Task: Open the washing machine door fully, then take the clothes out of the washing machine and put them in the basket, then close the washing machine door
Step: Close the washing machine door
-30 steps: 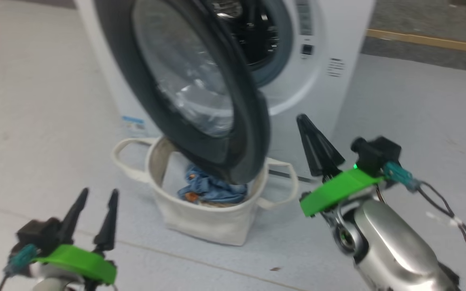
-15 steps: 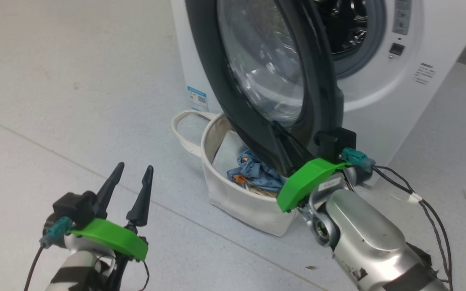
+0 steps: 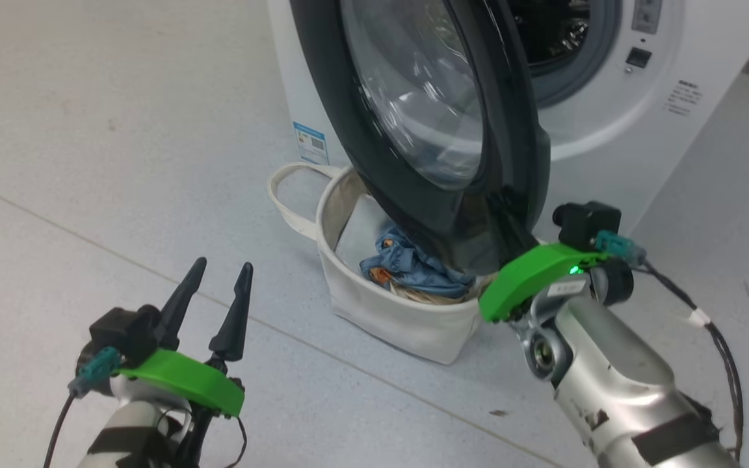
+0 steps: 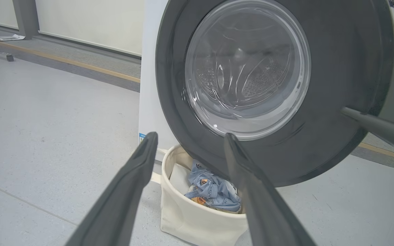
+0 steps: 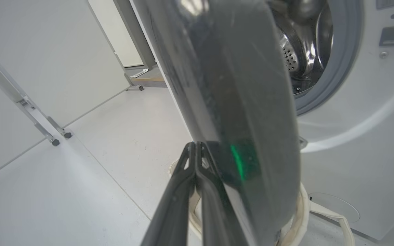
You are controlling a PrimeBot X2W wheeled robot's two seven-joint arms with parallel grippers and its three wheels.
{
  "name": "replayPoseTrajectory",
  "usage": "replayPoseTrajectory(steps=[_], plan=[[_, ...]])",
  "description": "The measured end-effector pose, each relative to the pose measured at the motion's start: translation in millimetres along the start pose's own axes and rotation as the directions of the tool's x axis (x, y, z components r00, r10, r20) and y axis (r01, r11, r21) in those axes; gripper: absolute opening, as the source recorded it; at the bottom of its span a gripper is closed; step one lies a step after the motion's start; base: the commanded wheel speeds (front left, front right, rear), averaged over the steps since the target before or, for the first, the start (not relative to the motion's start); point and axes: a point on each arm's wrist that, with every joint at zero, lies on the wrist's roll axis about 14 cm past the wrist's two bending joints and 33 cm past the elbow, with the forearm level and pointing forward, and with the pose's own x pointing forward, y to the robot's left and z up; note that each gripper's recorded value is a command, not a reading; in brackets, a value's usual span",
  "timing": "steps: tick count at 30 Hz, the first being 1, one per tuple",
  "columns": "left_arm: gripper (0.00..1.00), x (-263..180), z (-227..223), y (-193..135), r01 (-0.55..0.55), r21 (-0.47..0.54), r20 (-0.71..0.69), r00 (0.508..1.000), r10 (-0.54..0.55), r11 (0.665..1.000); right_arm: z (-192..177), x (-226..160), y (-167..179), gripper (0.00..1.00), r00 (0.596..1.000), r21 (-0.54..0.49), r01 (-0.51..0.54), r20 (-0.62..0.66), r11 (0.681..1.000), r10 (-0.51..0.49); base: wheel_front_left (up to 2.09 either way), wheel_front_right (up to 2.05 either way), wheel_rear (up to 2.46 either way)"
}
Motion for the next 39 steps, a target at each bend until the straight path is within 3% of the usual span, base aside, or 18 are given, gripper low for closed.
replayPoseTrajectory(steps=[8, 21, 29, 39], plan=[[1.0, 12.6, -15.1, -10.9, 0.025, -0.008, -0.036, 0.999, -0.025, 1.0, 25.7, 10.8, -31.1, 0.0, 0.996, 0.01, 0.065, 0.068, 0.998, -0.066, 0.0, 0.0, 0.0], [1.0, 53.4, -45.1, -31.2, 0.077, -0.012, -0.102, 0.992, -0.078, 0.997, 54.9, 43.5, -122.2, 0.0, 0.962, 0.036, 0.242, 0.122, 0.97, -0.244, 0.0, 0.0, 0.0], [1.0, 76.3, -66.3, -38.4, 0.088, -0.023, -0.139, 0.986, -0.09, 0.996, 50.0, 61.6, -172.4, 0.0, 0.938, 0.034, 0.329, 0.109, 0.944, -0.33, 0.0, 0.0, 0.0], [1.0, 75.3, -75.2, -37.5, 0.082, -0.021, -0.164, 0.983, -0.085, 0.996, 45.6, 64.9, -196.4, 0.0, 0.915, 0.022, 0.389, 0.102, 0.921, -0.39, 0.0, 0.0, 0.0]])
